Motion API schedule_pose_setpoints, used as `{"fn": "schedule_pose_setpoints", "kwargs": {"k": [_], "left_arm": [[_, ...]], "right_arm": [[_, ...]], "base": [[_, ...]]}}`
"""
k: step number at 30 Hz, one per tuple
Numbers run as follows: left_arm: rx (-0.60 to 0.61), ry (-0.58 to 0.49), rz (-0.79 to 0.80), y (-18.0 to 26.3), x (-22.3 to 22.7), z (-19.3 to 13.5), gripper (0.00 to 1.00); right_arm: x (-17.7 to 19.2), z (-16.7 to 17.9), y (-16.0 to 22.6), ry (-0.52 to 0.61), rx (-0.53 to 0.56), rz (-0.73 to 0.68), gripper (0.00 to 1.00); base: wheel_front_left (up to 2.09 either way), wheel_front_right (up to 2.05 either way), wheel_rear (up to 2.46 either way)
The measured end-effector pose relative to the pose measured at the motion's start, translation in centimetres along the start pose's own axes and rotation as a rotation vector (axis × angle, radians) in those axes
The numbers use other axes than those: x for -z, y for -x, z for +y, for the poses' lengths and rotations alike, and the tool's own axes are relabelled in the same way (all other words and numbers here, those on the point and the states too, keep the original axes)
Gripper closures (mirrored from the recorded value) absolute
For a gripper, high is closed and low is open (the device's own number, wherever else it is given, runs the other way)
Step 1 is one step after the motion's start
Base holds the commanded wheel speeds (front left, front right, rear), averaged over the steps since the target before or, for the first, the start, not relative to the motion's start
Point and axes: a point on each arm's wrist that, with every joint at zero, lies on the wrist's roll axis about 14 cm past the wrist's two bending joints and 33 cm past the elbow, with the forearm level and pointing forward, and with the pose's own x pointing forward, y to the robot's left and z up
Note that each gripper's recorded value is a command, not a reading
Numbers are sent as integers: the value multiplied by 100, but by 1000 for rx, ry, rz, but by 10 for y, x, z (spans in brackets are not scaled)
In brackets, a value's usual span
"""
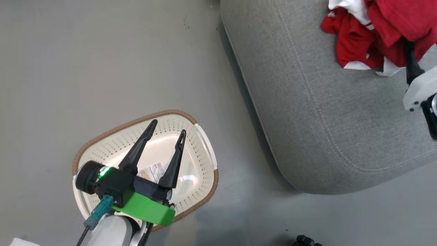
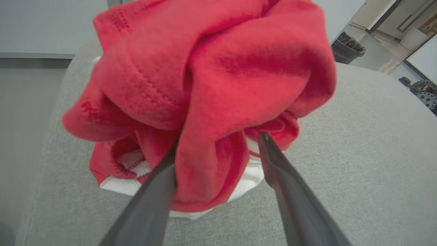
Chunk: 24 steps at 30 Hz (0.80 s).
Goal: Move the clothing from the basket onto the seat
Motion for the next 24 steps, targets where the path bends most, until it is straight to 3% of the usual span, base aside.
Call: {"fn": "schedule_pose_setpoints", "kwargs": {"k": [6,10,13,24], "left_arm": [[-7,2,-64,5,-28,-19,0],[-13,-4,-103,11,-46,-32,0],[-22,-14,-131,17,-58,-39,0],[-117,-97,-232,53,-100,-39,0]], "right_arm": [[-7,-12,30,19,-24,-17,0],[-36,-23,48,6,-34,-112,0],[-64,-30,64,-15,-39,-210,0],[-152,5,144,-100,-142,-618,0]], "base": [[0,0,0],[0,0,0],[0,0,0],[0,0,0]]}}
